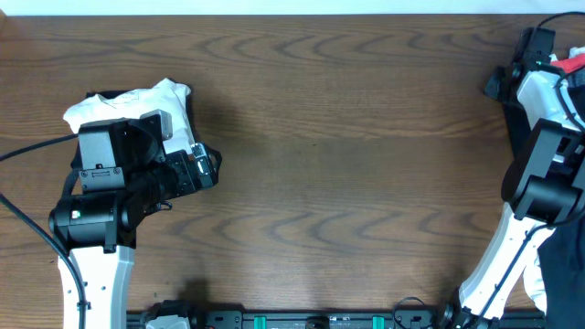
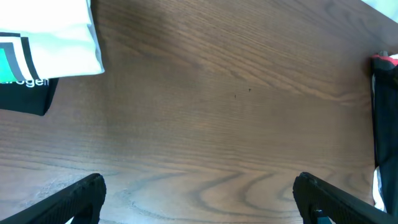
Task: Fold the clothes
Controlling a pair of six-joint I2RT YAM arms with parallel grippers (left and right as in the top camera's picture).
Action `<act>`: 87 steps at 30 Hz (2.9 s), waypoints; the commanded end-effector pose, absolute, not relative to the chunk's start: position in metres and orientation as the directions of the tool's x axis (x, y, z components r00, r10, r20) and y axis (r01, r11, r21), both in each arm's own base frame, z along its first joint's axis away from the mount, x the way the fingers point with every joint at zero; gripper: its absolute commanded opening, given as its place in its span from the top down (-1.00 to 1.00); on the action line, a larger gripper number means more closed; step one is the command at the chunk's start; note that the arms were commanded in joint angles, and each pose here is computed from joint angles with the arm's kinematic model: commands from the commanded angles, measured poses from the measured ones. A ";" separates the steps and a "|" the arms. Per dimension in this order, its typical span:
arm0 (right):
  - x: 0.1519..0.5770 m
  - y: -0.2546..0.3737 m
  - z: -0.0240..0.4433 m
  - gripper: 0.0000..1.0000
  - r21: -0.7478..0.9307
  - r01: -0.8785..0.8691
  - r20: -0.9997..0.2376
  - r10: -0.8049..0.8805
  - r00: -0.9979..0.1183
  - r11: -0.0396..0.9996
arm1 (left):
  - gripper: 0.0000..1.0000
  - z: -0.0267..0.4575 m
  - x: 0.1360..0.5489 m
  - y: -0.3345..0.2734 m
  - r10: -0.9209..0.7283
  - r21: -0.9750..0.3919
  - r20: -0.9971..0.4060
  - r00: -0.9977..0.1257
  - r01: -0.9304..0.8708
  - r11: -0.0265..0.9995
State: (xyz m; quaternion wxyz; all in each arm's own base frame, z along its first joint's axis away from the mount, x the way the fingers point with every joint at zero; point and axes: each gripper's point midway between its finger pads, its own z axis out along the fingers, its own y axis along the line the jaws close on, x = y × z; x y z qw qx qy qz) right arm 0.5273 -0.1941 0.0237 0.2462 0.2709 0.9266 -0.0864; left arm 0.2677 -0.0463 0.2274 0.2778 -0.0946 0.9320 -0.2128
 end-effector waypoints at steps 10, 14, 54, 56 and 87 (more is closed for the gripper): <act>0.532 -0.205 0.015 0.06 -0.050 0.548 -0.516 0.448 -0.730 0.835 | -0.96 0.236 0.268 -0.050 -0.293 -0.462 -0.491 -0.820 -0.040 0.886; 0.527 -0.203 -0.004 0.60 -0.056 0.551 -0.483 0.461 -0.745 0.832 | -0.96 0.236 0.268 -0.050 -0.293 -0.462 -0.491 -0.820 -0.040 0.886; 0.529 -0.220 0.017 0.97 -0.050 0.576 -0.531 0.466 -0.708 0.816 | -0.96 0.235 0.268 -0.050 -0.293 -0.462 -0.489 -0.822 -0.041 0.886; 0.534 -0.213 0.021 0.97 -0.021 0.557 -0.533 0.462 -0.709 0.830 | -0.96 0.235 0.268 -0.050 -0.293 -0.462 -0.489 -0.822 -0.041 0.886; 0.548 -0.186 0.042 -0.08 -0.004 0.500 -0.563 0.411 -0.717 0.866 | -0.96 0.235 0.267 -0.050 -0.293 -0.462 -0.488 -0.822 -0.041 0.886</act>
